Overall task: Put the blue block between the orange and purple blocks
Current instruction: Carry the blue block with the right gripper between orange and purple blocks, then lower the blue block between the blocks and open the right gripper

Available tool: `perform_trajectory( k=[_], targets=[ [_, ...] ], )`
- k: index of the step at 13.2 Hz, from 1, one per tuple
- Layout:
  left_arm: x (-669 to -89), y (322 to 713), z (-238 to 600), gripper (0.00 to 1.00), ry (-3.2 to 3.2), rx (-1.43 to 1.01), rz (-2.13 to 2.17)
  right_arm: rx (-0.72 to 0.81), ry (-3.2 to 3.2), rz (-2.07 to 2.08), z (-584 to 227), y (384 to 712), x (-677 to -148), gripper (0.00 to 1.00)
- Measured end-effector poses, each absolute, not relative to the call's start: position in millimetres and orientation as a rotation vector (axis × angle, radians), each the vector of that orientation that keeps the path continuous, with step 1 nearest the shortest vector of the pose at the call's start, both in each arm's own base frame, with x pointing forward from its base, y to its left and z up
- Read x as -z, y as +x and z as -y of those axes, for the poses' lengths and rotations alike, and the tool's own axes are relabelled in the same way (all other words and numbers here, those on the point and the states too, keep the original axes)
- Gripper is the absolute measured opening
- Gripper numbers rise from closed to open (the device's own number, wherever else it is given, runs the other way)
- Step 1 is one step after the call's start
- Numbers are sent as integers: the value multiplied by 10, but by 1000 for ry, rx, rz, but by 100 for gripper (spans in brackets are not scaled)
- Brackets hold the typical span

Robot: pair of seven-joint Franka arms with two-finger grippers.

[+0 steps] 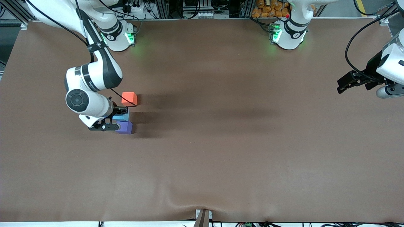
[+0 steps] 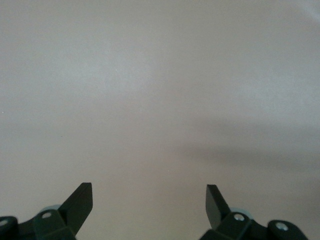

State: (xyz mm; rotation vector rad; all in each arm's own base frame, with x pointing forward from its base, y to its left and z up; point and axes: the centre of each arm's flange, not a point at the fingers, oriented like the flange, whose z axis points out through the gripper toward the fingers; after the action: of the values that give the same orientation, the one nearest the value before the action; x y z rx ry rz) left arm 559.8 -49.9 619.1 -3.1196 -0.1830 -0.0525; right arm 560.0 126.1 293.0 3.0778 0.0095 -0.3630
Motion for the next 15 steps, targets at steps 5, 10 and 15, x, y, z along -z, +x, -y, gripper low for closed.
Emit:
perform_trajectory(
  k=[5, 10, 15],
  targets=[
    [-6195, 5604, 481, 100, -3120, 58, 188, 351, 3086, -10, -1238, 5472, -2758, 52],
    [-6208, 5618, 478, 100, -3121, 80, 189, 312, 3097, -10, -1231, 5412, -2646, 52],
    [-6260, 5622, 448, 100, -3122, 100, 198, 269, 3110, -18, -1214, 5285, -2449, 52]
  ],
)
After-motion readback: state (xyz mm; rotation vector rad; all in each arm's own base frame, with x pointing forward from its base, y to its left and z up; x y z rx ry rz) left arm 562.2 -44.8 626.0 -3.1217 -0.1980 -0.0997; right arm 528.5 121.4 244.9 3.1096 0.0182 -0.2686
